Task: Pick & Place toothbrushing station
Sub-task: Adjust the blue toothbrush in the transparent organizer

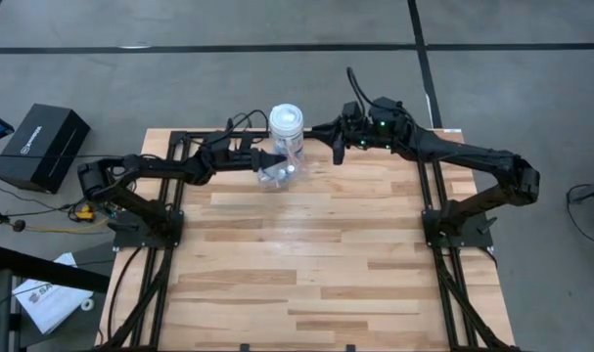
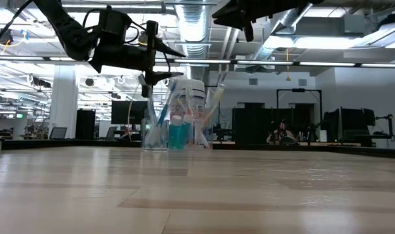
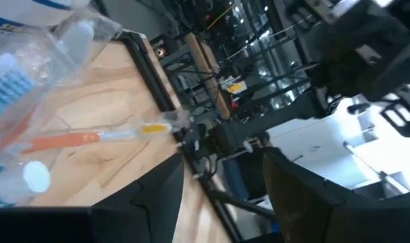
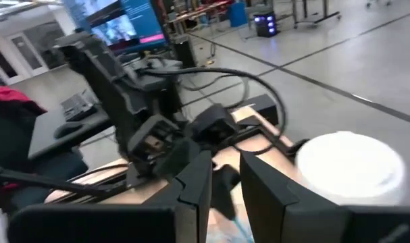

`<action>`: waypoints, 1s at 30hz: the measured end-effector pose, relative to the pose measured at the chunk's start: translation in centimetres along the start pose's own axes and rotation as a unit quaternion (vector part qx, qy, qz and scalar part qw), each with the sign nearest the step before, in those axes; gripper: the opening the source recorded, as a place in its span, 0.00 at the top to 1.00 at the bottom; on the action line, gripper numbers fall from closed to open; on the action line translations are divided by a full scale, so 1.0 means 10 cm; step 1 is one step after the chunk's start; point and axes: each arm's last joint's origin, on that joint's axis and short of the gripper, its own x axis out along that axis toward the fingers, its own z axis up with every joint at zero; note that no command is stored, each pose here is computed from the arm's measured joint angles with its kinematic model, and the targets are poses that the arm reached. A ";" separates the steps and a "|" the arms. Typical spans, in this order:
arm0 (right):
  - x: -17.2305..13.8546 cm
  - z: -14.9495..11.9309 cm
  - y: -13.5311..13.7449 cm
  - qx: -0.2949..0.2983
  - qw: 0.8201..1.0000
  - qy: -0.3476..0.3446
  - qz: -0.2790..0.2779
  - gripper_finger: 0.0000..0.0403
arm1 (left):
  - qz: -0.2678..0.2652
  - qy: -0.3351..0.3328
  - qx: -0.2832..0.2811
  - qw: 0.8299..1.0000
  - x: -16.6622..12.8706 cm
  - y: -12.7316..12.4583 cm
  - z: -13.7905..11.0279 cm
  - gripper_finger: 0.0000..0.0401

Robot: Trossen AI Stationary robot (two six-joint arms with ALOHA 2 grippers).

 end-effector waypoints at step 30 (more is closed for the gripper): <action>-0.05 0.16 -0.15 0.012 0.998 -0.059 0.011 0.83 | -0.066 -0.018 0.053 0.996 -0.33 -0.12 0.41 0.79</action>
